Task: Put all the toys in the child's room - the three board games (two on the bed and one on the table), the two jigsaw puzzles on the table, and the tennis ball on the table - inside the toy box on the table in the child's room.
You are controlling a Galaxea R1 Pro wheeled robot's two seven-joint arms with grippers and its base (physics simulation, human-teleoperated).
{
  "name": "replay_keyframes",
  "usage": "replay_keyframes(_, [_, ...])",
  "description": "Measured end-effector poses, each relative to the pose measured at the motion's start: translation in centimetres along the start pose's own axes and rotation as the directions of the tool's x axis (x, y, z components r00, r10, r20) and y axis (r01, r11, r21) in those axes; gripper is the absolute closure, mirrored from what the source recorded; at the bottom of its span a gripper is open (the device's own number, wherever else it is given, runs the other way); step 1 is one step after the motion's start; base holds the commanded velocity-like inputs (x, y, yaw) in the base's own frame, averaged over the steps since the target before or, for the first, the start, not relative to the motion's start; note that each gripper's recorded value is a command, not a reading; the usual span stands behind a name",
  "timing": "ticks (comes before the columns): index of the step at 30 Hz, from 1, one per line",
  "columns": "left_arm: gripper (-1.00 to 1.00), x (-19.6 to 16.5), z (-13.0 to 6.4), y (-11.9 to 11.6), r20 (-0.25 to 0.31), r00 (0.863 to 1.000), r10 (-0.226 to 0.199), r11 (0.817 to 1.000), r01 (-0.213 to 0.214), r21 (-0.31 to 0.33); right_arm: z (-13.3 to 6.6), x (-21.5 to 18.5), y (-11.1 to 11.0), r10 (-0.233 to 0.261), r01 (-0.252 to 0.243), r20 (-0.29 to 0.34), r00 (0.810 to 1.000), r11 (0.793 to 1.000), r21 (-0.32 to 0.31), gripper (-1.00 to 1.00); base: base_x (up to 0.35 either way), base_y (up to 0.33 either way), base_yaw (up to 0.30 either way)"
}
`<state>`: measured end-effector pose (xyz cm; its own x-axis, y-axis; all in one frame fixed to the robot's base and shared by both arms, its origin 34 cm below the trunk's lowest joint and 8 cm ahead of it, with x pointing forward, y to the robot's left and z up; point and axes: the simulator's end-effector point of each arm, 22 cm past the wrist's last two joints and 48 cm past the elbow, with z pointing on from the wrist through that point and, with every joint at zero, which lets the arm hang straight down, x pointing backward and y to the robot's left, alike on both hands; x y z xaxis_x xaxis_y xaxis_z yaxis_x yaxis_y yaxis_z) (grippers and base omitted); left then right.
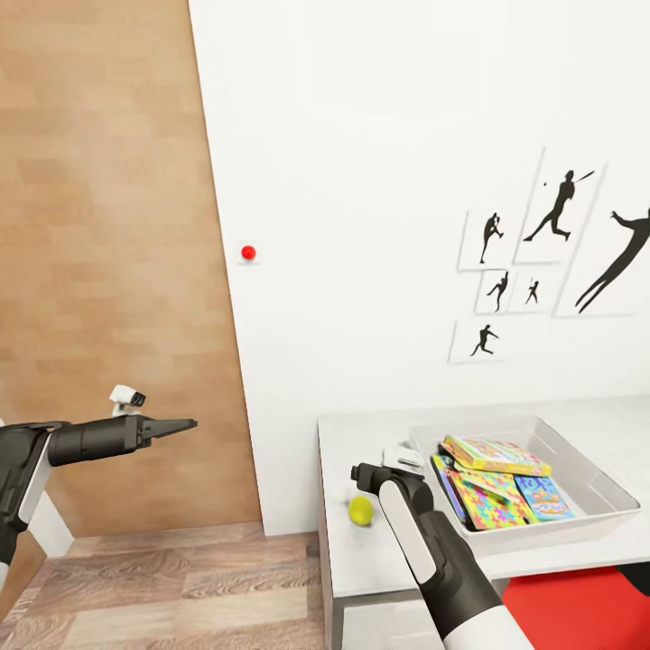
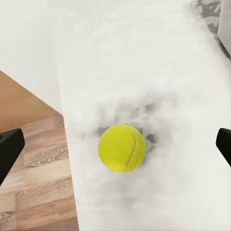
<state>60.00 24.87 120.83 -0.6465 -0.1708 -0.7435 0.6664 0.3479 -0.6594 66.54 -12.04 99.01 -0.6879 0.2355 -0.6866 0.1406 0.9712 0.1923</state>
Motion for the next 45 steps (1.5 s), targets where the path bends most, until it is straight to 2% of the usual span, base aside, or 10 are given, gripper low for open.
replay_keyframes(14, [-1.00,0.4,0.1,0.8,-0.010,1.000,-0.016,1.000,0.016,0.000,0.7,0.7,-0.2,-0.001,0.001,-0.017,1.000,1.000,0.006,-1.00,0.000,0.000,0.000])
replay_keyframes(22, [-1.00,0.5,0.2,0.8,-0.009,1.000,-0.010,1.000,0.010,0.002,0.6,1.0,0.8,-0.026,0.026,-0.013,1.000,1.000,-0.008,-1.00,0.005,0.000,0.000])
replay_keyframes(34, [-1.00,0.5,0.2,0.7,-0.007,1.000,-0.007,1.000,0.007,0.003,0.6,0.6,0.9,-0.017,0.017,0.005,1.000,1.000,-0.011,-1.00,0.182,0.039,0.000])
replay_keyframes(45, [-1.00,0.5,0.2,0.8,-0.007,1.000,-0.008,1.000,0.008,0.003,2.1,2.4,0.2,-0.041,0.042,-0.061,0.997,0.999,0.017,-1.00,0.023,0.001,0.000])
